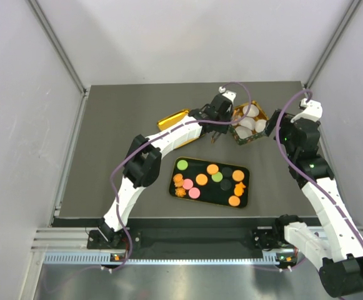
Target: Pack the cookies
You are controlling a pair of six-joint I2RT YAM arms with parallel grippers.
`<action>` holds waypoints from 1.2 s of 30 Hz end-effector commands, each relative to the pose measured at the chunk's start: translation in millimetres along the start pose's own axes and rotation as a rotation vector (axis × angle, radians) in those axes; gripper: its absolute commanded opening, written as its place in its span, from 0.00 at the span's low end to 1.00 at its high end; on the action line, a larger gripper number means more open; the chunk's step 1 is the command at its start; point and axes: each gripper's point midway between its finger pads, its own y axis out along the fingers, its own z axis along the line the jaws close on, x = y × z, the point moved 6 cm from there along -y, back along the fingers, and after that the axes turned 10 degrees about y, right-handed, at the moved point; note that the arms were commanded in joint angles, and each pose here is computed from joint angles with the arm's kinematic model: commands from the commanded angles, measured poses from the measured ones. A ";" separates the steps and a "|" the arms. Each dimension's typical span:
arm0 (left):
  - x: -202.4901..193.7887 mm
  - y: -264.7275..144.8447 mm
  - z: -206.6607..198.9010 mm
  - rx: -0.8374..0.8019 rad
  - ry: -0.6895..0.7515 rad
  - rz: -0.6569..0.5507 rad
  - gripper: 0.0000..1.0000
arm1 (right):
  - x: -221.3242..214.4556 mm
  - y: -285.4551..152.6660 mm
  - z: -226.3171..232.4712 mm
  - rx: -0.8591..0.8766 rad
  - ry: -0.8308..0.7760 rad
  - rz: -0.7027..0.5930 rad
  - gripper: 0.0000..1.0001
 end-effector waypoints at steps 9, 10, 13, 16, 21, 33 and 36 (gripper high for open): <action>38.5 -26.9 1.0 0.005 0.005 -0.132 0.46 | 9.9 -0.5 2.4 0.016 0.020 -0.037 1.00; 39.1 -27.5 1.2 0.007 0.005 -0.134 0.46 | 10.3 -0.3 2.9 0.018 0.020 -0.037 1.00; 41.8 -31.6 0.6 0.005 0.008 -0.140 0.49 | 9.7 -0.2 2.8 0.019 0.018 -0.035 1.00; 46.2 -36.8 0.8 0.008 0.014 -0.152 0.50 | 9.6 0.8 3.7 0.023 0.018 -0.033 1.00; 52.3 -47.0 -2.1 0.013 0.022 -0.169 0.51 | 9.6 0.2 3.7 0.025 0.020 -0.034 1.00; 71.3 -108.5 -25.2 -0.021 0.001 -0.229 0.49 | 9.5 0.3 4.6 0.030 0.022 -0.031 1.00; 61.5 -131.2 -27.5 -0.012 -0.036 -0.203 0.47 | 8.8 1.0 5.4 0.038 0.021 -0.025 1.00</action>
